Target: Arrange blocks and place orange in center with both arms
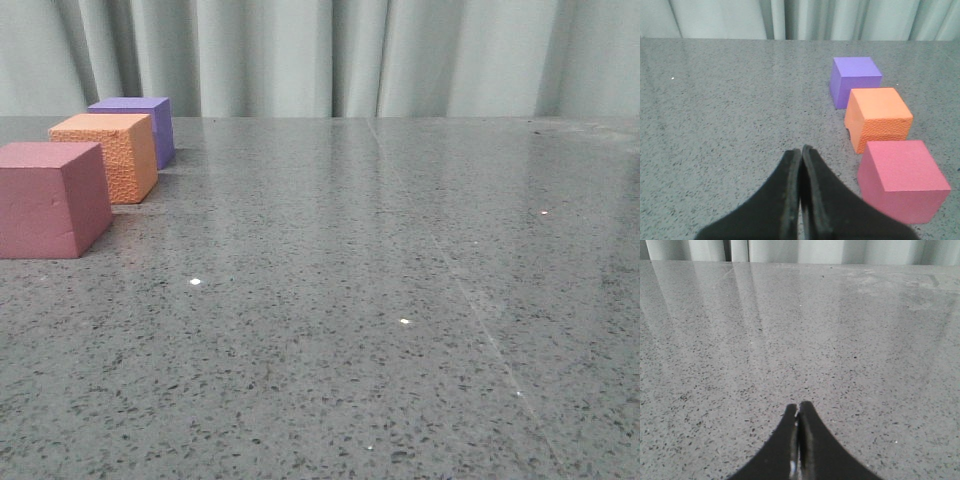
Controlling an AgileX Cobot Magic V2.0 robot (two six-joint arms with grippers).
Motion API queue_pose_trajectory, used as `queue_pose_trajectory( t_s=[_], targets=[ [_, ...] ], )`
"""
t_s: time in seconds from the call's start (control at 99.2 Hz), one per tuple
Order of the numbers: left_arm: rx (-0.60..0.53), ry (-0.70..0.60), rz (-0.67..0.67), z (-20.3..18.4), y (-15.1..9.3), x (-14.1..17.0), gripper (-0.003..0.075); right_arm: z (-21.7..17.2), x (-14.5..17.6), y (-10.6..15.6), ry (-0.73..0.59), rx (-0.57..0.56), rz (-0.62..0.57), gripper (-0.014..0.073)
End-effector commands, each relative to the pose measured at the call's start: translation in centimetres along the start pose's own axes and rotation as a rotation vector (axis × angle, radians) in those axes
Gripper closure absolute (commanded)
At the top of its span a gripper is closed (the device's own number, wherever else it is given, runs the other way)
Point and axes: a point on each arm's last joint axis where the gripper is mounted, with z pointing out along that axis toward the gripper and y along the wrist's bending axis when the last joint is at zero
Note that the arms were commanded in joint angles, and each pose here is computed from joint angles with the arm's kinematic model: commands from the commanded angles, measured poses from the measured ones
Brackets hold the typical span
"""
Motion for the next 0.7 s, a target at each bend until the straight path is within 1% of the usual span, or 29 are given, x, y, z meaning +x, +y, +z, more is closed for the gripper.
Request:
queue_pose_trajectory(
  t_s=[0.0, 0.181, 0.302, 0.333, 0.413, 0.544, 0.615, 0.685],
  targets=[
    [0.045, -0.065, 0.014, -0.2, -0.4, -1.2, 0.0739, -0.4, -1.4, 0.0, -0.124, -0.001, -0.009, 0.0662],
    [0.071, -0.043, 0.007, -0.7, -0.5, -1.0, 0.0739, -0.4, -1.4, 0.0, -0.124, -0.001, -0.009, 0.0662],
    [0.083, -0.037, 0.067, -1.3, -0.3, -0.8, 0.0739, -0.4, -1.4, 0.0, -0.124, -0.001, -0.009, 0.0662],
    [0.084, -0.040, 0.094, -1.4, -0.2, -0.8, 0.0739, -0.4, -1.4, 0.0, -0.124, -0.001, -0.009, 0.0662],
    [0.085, -0.060, 0.116, -1.9, 0.0, -0.9, 0.0739, -0.4, -1.4, 0.0, -0.124, -0.001, -0.009, 0.0662],
    [0.114, -0.170, 0.179, -2.3, -0.1, -0.4, 0.0739, -0.4, -1.4, 0.0, -0.124, -0.001, -0.009, 0.0662],
    [0.117, -0.234, 0.182, -2.3, 0.0, 0.4, 0.0739, -0.4, -1.4, 0.0, -0.124, -0.001, -0.009, 0.0662],
    [0.103, -0.289, 0.147, -2.0, 0.2, 1.7, 0.0739, -0.4, -1.4, 0.0, -0.124, -0.001, -0.009, 0.0662]
  ],
)
